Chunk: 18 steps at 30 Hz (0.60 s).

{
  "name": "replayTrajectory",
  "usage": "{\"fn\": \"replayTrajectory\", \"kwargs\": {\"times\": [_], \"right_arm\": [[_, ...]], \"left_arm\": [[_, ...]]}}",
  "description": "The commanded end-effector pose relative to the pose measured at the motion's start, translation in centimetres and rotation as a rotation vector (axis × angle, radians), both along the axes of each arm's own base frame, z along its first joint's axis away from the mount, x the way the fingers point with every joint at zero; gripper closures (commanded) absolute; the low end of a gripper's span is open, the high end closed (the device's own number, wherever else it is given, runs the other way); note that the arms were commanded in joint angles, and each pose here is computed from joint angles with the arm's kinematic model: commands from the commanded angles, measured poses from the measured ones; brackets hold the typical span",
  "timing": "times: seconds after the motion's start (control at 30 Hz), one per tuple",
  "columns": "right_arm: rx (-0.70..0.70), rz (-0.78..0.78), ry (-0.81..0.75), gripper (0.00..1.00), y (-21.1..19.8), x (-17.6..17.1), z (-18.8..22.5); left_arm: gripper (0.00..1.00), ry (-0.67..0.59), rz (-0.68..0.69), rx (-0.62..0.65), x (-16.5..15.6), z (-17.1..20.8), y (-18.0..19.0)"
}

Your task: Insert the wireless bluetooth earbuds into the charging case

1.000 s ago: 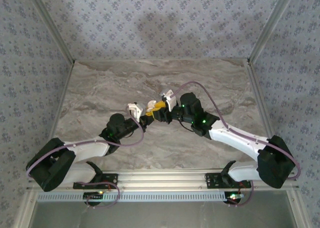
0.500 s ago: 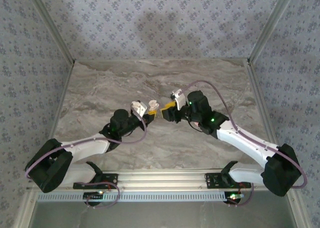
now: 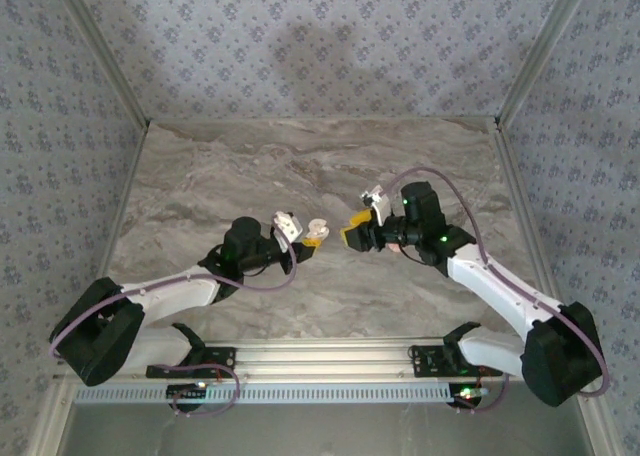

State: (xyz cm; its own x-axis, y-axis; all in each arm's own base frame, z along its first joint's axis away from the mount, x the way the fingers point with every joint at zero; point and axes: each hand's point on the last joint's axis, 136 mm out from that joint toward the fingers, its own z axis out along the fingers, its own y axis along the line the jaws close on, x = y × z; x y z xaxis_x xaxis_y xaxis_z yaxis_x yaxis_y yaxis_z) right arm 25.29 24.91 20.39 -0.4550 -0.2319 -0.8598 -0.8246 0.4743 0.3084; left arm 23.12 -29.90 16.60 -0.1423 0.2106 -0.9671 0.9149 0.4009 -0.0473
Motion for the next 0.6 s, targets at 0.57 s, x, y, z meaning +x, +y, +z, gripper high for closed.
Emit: {"fn": "replayTrajectory", "kwargs": {"times": [0.57], "right_arm": [[-0.17, 0.392, -0.56, 0.57, 2.6, -5.7, 3.1]], "left_arm": [[0.91, -0.073, -0.216, -0.055, -2.8, 2.5, -1.4]]}}
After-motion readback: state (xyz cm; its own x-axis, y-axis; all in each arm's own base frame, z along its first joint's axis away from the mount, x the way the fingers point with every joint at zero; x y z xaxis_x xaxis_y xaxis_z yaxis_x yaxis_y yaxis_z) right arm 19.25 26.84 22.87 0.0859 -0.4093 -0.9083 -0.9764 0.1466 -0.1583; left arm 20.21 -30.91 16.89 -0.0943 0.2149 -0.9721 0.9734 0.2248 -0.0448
